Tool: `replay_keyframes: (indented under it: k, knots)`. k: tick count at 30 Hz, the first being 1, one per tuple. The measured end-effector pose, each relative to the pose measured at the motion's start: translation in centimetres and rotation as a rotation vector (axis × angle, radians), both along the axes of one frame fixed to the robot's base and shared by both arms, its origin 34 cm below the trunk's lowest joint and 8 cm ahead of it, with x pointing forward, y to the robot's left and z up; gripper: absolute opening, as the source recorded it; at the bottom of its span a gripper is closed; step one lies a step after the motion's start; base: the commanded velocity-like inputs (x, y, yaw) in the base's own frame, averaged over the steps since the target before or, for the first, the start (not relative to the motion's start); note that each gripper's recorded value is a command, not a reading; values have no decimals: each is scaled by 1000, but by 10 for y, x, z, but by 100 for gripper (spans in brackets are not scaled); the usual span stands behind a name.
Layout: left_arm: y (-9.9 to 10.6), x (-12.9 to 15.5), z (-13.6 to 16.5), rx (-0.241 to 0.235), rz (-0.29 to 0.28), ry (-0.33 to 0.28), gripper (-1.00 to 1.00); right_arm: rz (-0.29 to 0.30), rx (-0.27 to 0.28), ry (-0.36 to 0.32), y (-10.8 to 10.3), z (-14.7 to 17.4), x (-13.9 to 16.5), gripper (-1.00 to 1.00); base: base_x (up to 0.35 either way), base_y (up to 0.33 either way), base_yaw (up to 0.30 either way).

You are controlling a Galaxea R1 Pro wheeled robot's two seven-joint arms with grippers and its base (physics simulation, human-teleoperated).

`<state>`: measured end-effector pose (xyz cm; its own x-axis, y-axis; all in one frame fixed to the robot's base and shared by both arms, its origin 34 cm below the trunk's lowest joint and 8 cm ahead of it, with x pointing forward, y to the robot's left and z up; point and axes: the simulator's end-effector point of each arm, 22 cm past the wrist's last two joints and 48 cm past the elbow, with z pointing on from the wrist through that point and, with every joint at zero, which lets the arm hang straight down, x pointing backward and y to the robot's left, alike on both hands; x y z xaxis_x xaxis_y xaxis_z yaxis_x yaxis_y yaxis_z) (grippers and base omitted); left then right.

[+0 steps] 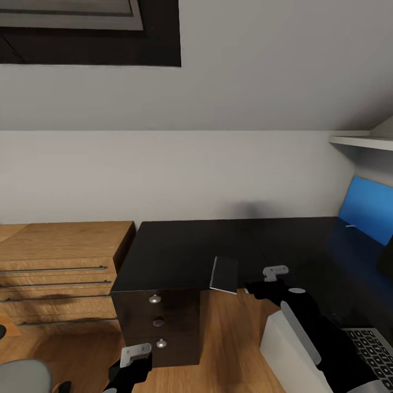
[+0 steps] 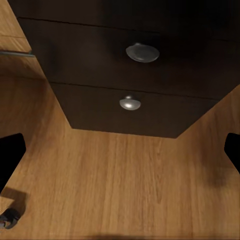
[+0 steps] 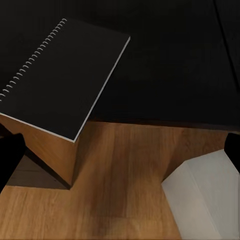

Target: In the bedroom, organize the workspace by keeping the computer under the desk, ensuring the monitor is on the desk, placing the keyboard on the desk next to the monitor, placing the mouse on the desk next to the keyboard, moving the folder from the swivel chair onto the desk next to the mouse, stacking the notebook on top of the folder with the pen on top of the notebook, and positioning the swivel chair next to the desk.

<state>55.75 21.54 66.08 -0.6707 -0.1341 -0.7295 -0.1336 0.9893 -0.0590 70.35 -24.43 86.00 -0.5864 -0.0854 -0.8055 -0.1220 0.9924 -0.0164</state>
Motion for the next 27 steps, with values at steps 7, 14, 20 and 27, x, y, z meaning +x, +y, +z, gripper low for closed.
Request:
replay_keyframes:
  k: [7, 14, 20, 27]
  knots:
    - [1, -1, -1, 2, 3, 3, 100, -23, 14, -13, -9, 5, 3, 100, 0, 0, 9]
    - [3, -13, -16, 11, 4, 43, 100, -19, 29, -9, 0, 4, 2, 100, 0, 0, 216]
    - [3, -13, -16, 11, 4, 43, 100, -17, 32, -10, 3, 4, 2, 100, 0, 0, 225]
    - [2, -13, -16, 13, 4, 42, 100, -16, 35, -11, 3, 4, 2, 100, 0, 0, 40]
